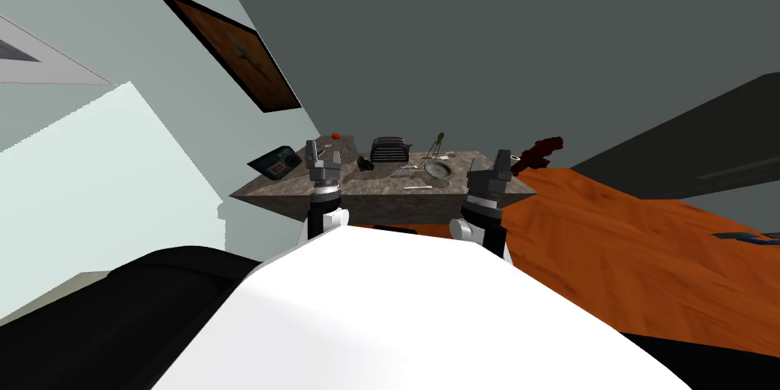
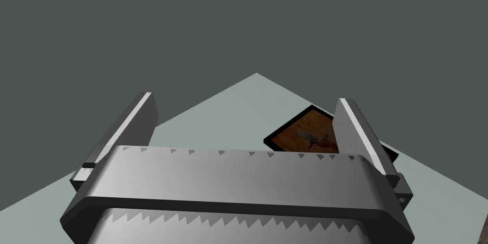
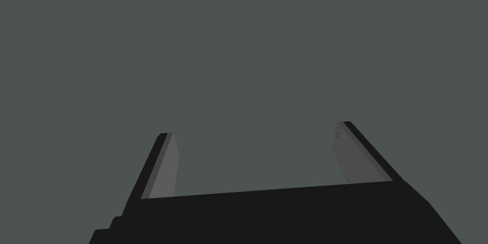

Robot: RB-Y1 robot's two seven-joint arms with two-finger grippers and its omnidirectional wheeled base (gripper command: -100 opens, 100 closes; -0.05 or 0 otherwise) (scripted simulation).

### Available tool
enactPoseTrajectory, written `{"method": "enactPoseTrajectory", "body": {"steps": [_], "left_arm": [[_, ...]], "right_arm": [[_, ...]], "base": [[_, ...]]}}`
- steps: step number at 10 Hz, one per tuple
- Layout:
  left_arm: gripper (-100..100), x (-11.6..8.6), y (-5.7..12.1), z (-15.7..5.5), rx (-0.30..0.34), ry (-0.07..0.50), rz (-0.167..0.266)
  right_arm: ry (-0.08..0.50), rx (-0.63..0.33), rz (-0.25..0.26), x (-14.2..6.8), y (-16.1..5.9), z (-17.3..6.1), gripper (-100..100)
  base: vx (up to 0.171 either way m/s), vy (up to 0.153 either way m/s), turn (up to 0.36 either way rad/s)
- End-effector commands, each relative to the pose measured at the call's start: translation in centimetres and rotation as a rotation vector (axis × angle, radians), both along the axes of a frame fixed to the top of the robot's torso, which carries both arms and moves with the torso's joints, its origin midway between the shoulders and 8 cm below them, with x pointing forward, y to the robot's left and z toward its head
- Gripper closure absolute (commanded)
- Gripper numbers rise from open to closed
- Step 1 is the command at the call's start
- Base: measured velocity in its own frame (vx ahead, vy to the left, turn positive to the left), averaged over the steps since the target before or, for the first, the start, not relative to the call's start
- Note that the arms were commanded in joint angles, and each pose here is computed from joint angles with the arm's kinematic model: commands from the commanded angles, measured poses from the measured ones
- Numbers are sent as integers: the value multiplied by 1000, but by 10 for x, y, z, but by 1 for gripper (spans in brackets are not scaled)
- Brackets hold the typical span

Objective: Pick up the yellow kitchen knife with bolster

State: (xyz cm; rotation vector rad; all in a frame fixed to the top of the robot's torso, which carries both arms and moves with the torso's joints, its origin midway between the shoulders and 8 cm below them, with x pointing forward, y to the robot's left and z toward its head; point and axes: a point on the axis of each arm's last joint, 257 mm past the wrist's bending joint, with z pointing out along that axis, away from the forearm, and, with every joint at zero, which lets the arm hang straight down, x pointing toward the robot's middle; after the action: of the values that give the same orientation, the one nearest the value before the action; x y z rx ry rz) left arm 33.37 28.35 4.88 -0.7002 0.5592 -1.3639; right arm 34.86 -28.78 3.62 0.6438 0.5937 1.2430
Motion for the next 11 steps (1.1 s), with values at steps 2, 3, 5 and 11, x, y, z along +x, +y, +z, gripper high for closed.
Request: {"method": "enactPoseTrajectory", "body": {"steps": [2,3,5,11], "left_arm": [[0,0,0,0,0,0,0],[0,0,0,0,0,0,0],[0,0,0,0,0,0,0],[0,0,0,0,0,0,0]], "right_arm": [[33,-64,4,6,4,-8,-100],[53,-97,2,9,5,-14,-100],[102,-177,-8,17,6,-29,-100],[297,-500,-70,44,-4,-101,-100]], "base": [[2,25,27],[-6,53,29],[-5,64,61],[-1,94,94]]}}
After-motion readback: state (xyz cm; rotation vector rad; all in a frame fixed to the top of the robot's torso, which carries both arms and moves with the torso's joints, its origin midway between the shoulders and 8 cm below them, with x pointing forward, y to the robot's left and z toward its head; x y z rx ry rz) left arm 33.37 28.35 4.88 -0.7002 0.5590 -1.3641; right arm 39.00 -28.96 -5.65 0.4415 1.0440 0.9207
